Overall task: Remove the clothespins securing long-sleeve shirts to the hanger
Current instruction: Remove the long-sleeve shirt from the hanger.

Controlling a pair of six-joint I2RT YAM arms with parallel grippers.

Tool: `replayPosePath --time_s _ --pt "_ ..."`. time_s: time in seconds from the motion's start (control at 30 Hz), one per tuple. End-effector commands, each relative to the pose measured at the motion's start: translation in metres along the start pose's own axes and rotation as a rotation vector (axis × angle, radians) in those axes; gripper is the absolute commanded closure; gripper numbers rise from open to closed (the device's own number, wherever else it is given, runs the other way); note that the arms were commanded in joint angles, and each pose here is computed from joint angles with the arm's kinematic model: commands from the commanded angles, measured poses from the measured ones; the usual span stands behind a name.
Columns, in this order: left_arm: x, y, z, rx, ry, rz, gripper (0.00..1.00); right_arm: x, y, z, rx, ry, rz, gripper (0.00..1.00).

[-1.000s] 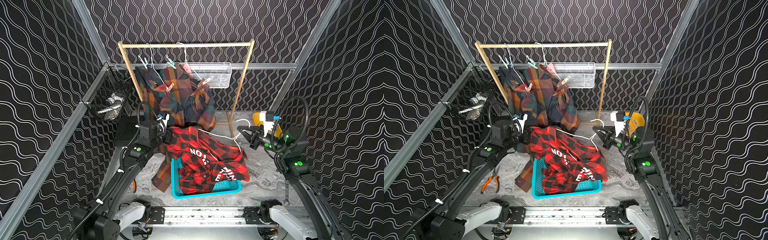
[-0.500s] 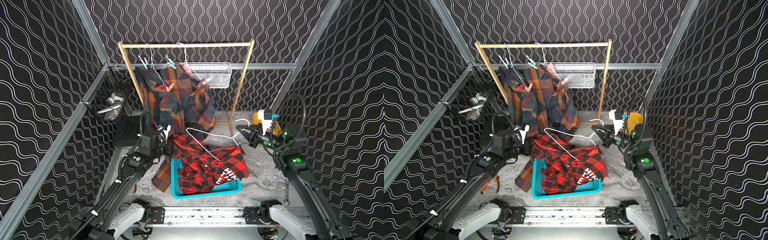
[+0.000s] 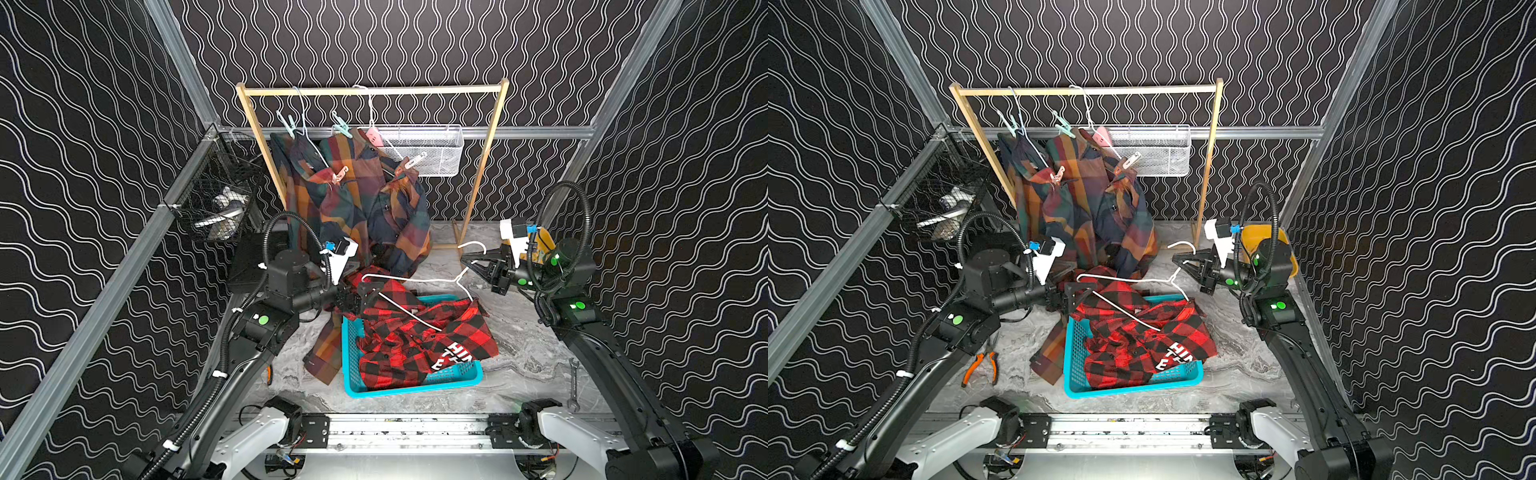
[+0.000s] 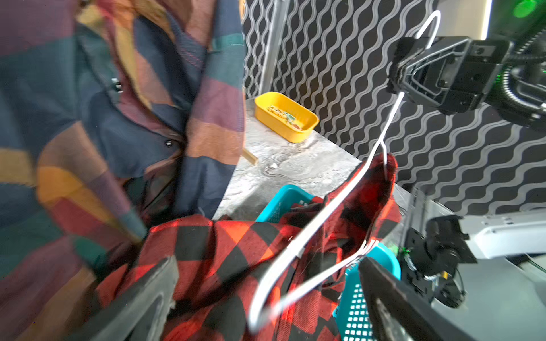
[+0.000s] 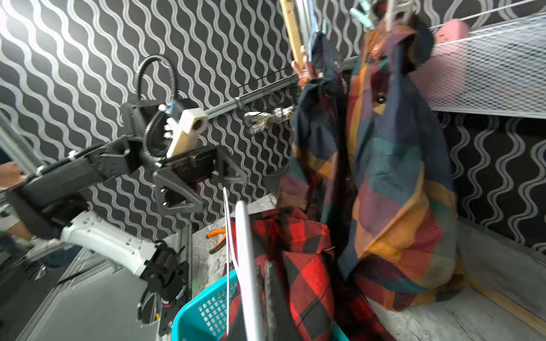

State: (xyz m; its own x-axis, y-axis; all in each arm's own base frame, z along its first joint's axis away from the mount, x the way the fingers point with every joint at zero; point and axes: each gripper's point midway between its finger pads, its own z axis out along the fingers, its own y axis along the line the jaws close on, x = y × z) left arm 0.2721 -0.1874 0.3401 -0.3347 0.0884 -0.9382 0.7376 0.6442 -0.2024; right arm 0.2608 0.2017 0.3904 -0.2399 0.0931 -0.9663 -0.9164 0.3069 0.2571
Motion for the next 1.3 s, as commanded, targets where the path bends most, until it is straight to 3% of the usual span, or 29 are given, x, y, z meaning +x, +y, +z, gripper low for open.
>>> replayPosePath --time_s 0.0,0.27,0.47,0.83,1.27 --pt "-0.009 -0.013 0.004 0.096 -0.012 0.098 0.05 -0.005 0.018 0.0 -0.076 0.001 -0.079 1.0" --pt "-0.004 -0.045 0.009 0.343 0.048 0.156 0.19 -0.009 0.03 0.007 -0.161 0.008 -0.096 1.0" --pt "0.003 -0.06 0.007 0.461 0.079 0.148 0.22 -0.013 0.03 0.014 -0.196 0.009 -0.098 1.0" --pt "0.013 -0.072 0.013 0.542 0.134 0.144 0.28 -0.016 0.021 0.029 -0.189 0.01 -0.082 1.0" --pt "0.02 -0.071 0.02 0.475 0.193 0.187 0.24 -0.008 0.022 0.049 -0.194 0.067 -0.093 1.0"
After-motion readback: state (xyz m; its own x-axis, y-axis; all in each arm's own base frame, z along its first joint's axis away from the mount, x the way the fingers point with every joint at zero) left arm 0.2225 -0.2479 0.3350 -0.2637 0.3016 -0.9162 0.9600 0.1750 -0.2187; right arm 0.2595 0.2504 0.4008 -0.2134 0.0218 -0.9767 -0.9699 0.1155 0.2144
